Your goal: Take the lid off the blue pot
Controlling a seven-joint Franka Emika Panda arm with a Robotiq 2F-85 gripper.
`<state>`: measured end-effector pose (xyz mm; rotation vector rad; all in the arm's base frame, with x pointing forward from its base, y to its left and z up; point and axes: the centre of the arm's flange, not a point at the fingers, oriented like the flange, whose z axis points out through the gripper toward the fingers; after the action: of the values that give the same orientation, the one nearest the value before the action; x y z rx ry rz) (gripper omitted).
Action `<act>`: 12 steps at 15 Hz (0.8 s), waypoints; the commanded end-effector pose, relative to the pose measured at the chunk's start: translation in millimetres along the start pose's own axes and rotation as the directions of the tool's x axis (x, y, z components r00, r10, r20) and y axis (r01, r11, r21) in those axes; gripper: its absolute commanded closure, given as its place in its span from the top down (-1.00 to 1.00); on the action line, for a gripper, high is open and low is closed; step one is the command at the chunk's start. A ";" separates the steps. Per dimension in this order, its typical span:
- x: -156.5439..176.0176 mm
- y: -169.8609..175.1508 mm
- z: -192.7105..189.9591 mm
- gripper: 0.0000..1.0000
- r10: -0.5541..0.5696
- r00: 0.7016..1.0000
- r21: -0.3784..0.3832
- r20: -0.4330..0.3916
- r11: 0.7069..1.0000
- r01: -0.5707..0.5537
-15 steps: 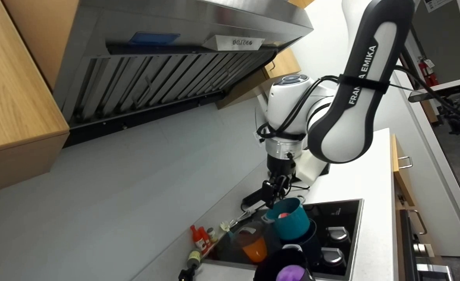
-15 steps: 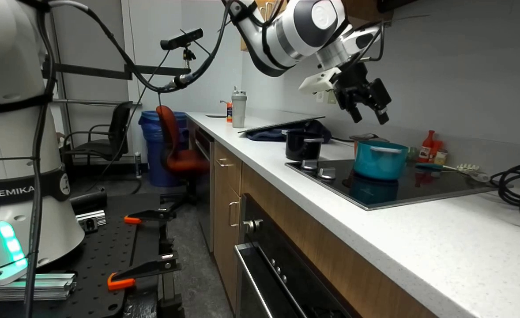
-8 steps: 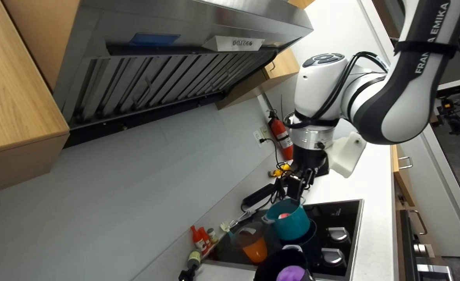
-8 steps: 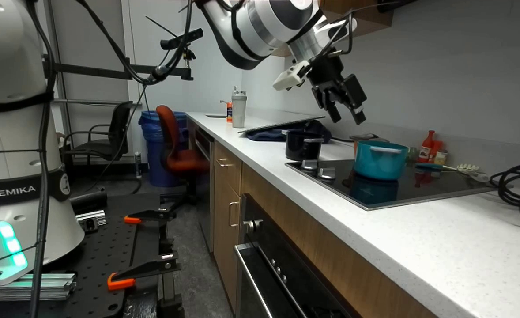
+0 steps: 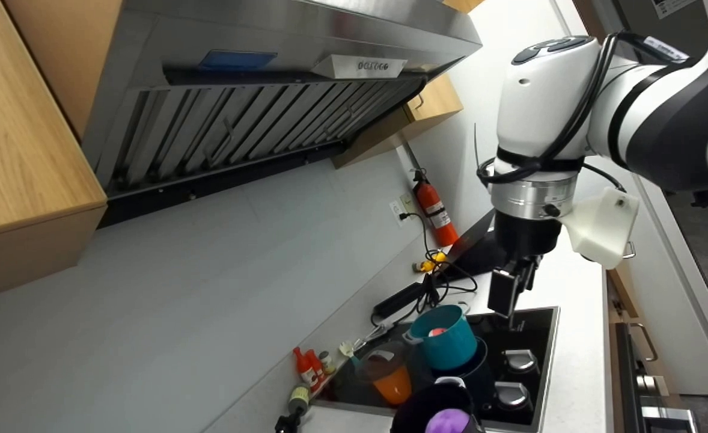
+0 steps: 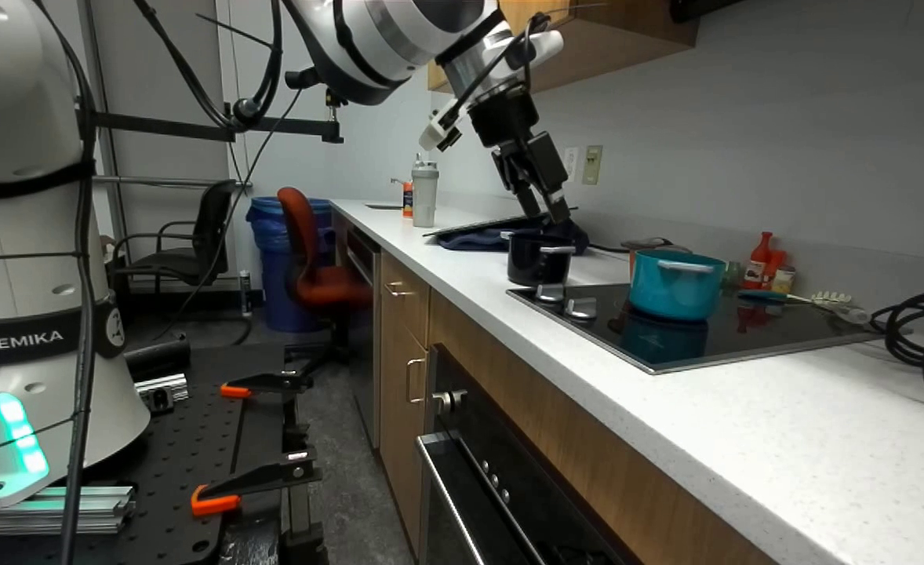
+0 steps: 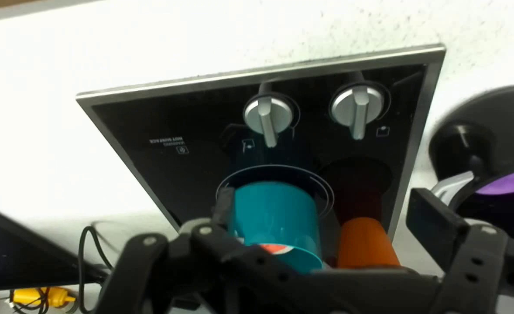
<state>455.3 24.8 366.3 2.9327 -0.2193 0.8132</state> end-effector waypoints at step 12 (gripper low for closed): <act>-31.3 -24.3 -60.5 1.00 0.074 0.996 -0.013 0.044 0.997 -0.074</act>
<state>402.1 59.9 400.6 2.9497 -0.3370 0.7545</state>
